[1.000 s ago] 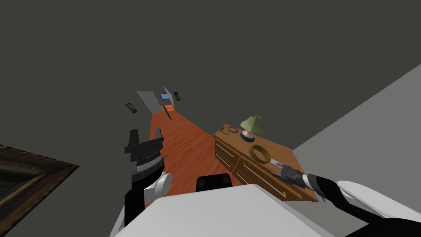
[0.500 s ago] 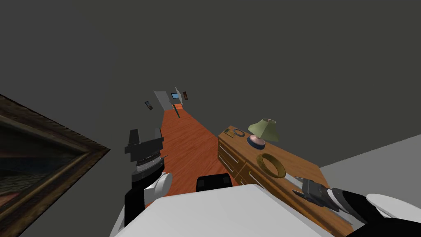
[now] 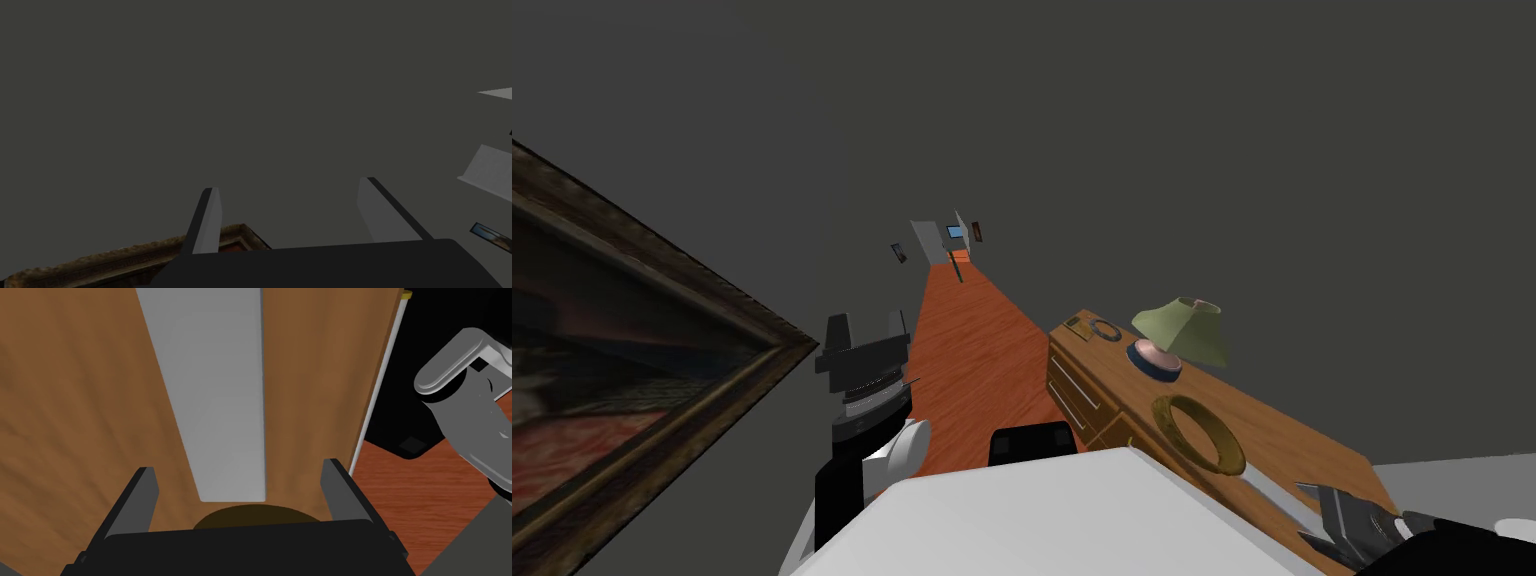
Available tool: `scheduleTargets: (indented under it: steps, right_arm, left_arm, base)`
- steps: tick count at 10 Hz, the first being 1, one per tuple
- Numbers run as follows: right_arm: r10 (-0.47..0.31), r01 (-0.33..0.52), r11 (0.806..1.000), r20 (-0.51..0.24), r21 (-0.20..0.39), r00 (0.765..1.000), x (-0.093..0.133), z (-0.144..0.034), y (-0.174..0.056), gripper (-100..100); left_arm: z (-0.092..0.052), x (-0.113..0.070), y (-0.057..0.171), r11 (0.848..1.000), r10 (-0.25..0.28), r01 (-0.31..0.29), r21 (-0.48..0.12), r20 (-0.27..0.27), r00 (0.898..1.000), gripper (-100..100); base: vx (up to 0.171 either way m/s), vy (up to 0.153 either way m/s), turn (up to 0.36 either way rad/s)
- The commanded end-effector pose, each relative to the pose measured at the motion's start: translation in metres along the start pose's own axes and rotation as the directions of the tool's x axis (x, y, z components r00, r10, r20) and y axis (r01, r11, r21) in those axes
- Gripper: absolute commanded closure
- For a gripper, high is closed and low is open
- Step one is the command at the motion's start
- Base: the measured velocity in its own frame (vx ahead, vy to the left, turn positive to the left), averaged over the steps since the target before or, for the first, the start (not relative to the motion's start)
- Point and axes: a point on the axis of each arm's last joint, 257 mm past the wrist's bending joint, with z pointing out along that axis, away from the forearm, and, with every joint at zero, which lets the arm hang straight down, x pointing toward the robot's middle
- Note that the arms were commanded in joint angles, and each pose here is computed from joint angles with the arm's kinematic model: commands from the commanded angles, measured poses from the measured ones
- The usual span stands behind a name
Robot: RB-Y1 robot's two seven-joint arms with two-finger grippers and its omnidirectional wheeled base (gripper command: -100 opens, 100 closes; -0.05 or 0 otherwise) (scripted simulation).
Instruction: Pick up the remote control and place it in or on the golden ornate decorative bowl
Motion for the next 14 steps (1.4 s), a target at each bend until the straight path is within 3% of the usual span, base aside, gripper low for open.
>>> scheduleTargets:
  steps: [1,2,3,6,7,8,9,11,12,13,14]
  right_arm:
    - [0.014,-0.016,1.0,-0.072,-0.024,0.997,0.034,-0.002,0.01,-100]
    - [0.023,-0.028,0.999,-0.113,-0.039,0.993,0.053,-0.005,0.018,-100]
    - [0.023,-0.028,0.999,-0.113,-0.039,0.993,0.053,-0.005,0.018,-100]
    - [0.039,-0.054,0.996,-0.189,-0.073,0.981,0.09,-0.011,0.036,-100]
    - [0.038,-0.05,0.997,-0.176,-0.066,0.984,0.084,-0.01,0.031,-100]
    - [0.037,-0.05,0.996,-0.178,-0.068,0.983,0.085,-0.01,0.032,0]
    - [0.047,-0.06,0.996,-0.178,-0.066,0.983,0.09,0.001,0.042,-100]
    - [0.056,-0.068,0.996,-0.179,-0.064,0.982,0.095,0.011,0.053,-100]
    - [0.053,-0.066,0.996,-0.178,-0.066,0.983,0.092,0.009,0.048,-100]
    - [0.053,-0.065,0.996,-0.179,-0.064,0.982,0.093,0.009,0.049,100]
    - [0.054,-0.067,0.996,-0.179,-0.067,0.982,0.093,0.009,0.05,100]
  left_arm:
    - [0.0,0.0,0.0,1.0,0.0,0.0,0.0,0.0,1.0,0]
    - [0.0,0.0,0.0,1.0,0.0,0.0,0.0,0.0,1.0,0]
    - [0.0,0.0,0.0,1.0,0.0,0.0,0.0,0.0,1.0,0]
    - [0.0,0.0,0.0,1.0,0.0,0.0,0.0,0.0,1.0,0]
    - [0.0,0.0,0.0,1.0,0.0,0.0,0.0,0.0,1.0,0]
    - [0.0,0.0,0.0,1.0,0.0,0.0,0.0,0.0,1.0,0]
    - [0.0,0.0,0.0,1.0,0.0,0.0,0.0,0.0,1.0,0]
    - [0.0,0.0,0.0,1.0,0.0,0.0,0.0,0.0,1.0,0]
    - [0.0,0.0,0.0,1.0,0.0,0.0,0.0,0.0,1.0,0]
    - [0.0,0.0,0.0,1.0,0.0,0.0,0.0,0.0,1.0,0]
    - [0.0,0.0,0.0,1.0,0.0,0.0,0.0,0.0,1.0,0]
  base:
    - [0.032,-0.038,0.272]
    - [0.03,-0.041,0.202]
    - [0.016,-0.028,0.051]
    - [0.011,-0.016,0.117]
    - [0.004,-0.01,0.014]
    - [0.0,0.0,0.0]
    - [0.004,-0.024,0.078]
    - [0.007,-0.042,0.061]
    - [0.003,-0.021,0.01]
    - [0.0,0.0,0.0]
    - [0.0,0.0,0.0]
